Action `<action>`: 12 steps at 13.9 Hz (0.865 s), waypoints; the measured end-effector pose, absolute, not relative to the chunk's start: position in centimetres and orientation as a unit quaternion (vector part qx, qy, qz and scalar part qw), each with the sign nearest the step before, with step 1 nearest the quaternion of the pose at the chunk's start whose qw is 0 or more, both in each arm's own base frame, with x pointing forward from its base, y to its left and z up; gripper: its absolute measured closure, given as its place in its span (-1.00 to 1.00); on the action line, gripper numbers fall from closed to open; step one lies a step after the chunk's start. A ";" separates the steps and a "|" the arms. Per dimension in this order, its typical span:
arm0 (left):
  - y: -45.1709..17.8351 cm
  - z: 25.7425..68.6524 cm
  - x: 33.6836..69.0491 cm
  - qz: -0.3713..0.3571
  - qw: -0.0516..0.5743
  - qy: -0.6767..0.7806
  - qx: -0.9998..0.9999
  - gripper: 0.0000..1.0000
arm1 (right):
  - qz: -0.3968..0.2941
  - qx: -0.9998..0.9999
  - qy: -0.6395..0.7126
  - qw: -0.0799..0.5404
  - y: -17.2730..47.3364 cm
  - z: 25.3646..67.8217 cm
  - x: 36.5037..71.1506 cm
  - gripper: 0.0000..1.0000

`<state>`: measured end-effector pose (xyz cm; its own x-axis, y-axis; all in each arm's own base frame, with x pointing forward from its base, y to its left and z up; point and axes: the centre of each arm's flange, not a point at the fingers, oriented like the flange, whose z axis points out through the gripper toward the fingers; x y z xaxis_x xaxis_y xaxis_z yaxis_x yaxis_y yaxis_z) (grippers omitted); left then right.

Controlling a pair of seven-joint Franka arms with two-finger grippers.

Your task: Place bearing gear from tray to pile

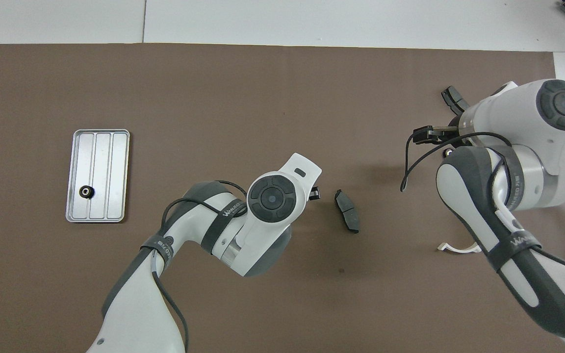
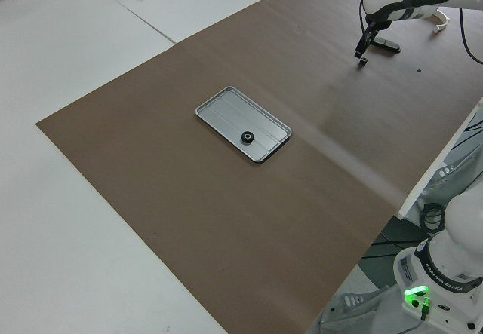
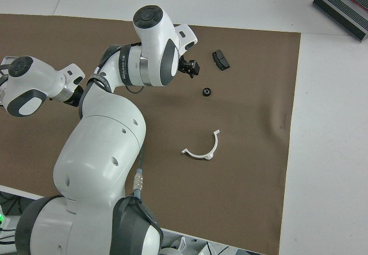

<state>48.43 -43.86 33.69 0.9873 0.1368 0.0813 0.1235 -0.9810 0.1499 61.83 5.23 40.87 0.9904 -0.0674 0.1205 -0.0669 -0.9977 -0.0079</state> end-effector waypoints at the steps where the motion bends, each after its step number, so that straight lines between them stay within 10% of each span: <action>1: -42.2 34.8 50.3 0.050 0.074 0.084 0.992 -0.67 | -0.057 -0.998 0.032 0.002 6.1 41.3 61.5 -1.00; 7: -20.1 43.6 59.9 0.021 0.041 0.155 0.987 -0.52 | -0.045 -0.998 0.033 0.011 18.0 42.0 58.6 -1.00; 12: -3.3 39.6 60.6 -0.002 0.027 0.089 0.996 -0.51 | -0.038 -0.998 0.039 0.020 31.1 41.1 52.9 -1.00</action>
